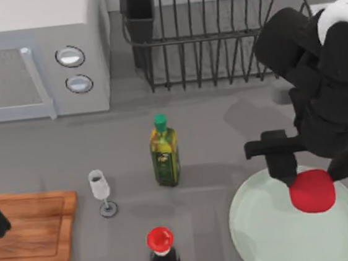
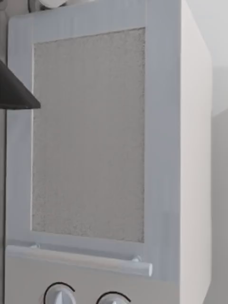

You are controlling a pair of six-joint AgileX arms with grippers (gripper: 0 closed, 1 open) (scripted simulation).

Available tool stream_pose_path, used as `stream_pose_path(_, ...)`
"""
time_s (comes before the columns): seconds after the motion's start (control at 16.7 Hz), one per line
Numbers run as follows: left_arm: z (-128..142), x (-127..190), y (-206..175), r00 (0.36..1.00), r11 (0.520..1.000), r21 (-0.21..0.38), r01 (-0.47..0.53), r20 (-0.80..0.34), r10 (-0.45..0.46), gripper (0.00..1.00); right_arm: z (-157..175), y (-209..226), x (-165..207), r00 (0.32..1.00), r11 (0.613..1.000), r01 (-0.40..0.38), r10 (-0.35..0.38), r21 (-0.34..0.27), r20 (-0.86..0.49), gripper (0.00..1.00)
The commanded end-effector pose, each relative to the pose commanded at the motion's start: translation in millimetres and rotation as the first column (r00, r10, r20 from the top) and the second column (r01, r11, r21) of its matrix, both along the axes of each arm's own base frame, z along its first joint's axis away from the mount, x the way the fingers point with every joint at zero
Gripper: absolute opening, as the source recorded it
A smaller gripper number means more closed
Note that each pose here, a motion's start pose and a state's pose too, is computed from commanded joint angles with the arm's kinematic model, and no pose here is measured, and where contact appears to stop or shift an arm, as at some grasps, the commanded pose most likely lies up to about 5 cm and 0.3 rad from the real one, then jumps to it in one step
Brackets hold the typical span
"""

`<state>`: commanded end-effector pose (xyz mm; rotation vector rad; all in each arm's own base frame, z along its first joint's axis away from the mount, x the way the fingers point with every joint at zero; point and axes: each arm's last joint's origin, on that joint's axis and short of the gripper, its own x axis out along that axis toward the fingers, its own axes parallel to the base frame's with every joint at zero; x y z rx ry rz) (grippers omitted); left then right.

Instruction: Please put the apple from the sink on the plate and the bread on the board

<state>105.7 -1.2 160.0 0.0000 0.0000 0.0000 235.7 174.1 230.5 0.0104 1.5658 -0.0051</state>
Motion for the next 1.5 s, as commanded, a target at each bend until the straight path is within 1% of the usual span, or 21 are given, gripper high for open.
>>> stream_pose_path(0.12, 0.0, 0.0, 0.0, 1.000, 1.000, 0.000, 0.000, 0.000, 0.000, 1.00, -0.5, 3.0, -8.1, 1.000, 1.000, 0.000, 0.000, -0.003, -0.004, 0.00)
stream_pose_path(0.42, 0.0, 0.0, 0.0, 1.000, 1.000, 0.000, 0.000, 0.000, 0.000, 1.00, -0.5, 3.5, -9.3, 1.000, 1.000, 0.000, 0.000, -0.003, -0.005, 0.00)
stream_pose_path(1.2, 0.0, 0.0, 0.0, 1.000, 1.000, 0.000, 0.000, 0.000, 0.000, 1.00, -0.5, 3.5, -9.3, 1.000, 1.000, 0.000, 0.000, -0.003, -0.005, 0.98)
stream_pose_path(1.26, 0.0, 0.0, 0.0, 1.000, 1.000, 0.000, 0.000, 0.000, 0.000, 1.00, -0.5, 3.5, -9.3, 1.000, 1.000, 0.000, 0.000, -0.003, -0.005, 1.00)
stream_pose_path(1.5, 0.0, 0.0, 0.0, 1.000, 1.000, 0.000, 0.000, 0.000, 0.000, 1.00, -0.5, 3.5, -9.3, 1.000, 1.000, 0.000, 0.000, -0.003, -0.005, 1.00)
